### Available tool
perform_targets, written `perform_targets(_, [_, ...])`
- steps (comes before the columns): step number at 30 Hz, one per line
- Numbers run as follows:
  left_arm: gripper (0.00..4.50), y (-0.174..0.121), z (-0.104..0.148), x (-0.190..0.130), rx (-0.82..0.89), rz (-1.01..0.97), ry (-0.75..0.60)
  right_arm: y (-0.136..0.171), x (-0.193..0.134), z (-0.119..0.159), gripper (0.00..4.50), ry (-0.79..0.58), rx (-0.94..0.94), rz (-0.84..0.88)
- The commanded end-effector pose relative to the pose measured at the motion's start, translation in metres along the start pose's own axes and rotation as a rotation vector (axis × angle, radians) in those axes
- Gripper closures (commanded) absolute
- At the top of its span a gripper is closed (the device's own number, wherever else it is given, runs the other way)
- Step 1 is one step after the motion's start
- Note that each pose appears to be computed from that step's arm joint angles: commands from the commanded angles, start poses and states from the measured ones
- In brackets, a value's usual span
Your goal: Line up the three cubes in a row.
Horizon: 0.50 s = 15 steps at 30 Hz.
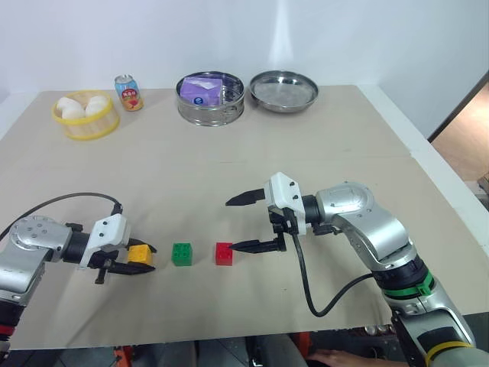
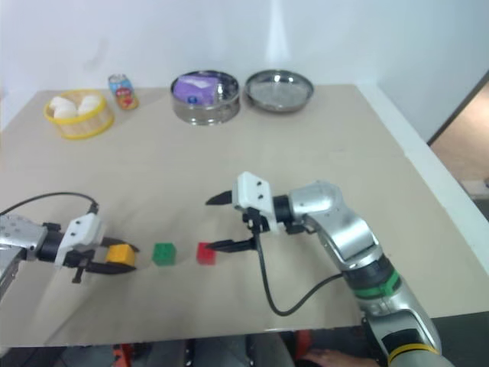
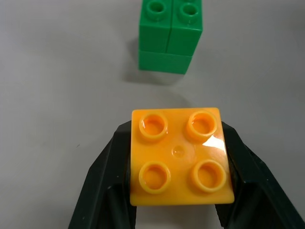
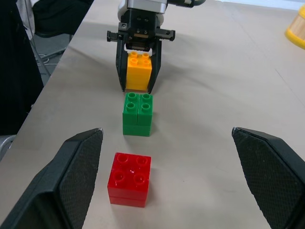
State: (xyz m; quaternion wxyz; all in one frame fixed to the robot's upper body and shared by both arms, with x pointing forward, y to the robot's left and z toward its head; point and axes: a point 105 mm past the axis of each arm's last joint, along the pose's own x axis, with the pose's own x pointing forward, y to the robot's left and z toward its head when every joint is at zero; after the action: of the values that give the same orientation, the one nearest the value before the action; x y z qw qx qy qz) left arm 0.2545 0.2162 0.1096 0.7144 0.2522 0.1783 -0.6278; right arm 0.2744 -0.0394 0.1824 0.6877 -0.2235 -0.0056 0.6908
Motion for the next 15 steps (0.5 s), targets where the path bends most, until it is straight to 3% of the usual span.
perform_targets(1, [3.11,0.0021,0.0017,0.0013,0.05,-0.015,0.009,0.0016,-0.0064,0.0114,0.0,-0.019,-0.04,-0.016])
perform_targets(12, [3.11,-0.0008,-0.0049,0.008,0.063,-0.047,0.042,0.0033,-0.0061,0.0113,0.0,-0.018,-0.032,-0.015])
perform_targets(14, [2.1,0.0002,-0.0051,0.008,0.061,-0.047,0.048,0.0034,-0.0056,0.0116,0.0,-0.02,-0.031,-0.014])
perform_targets(15, [1.83,0.0013,-0.0041,0.0078,0.064,-0.044,0.046,0.0034,-0.0053,0.0116,0.0,-0.021,-0.031,-0.013])
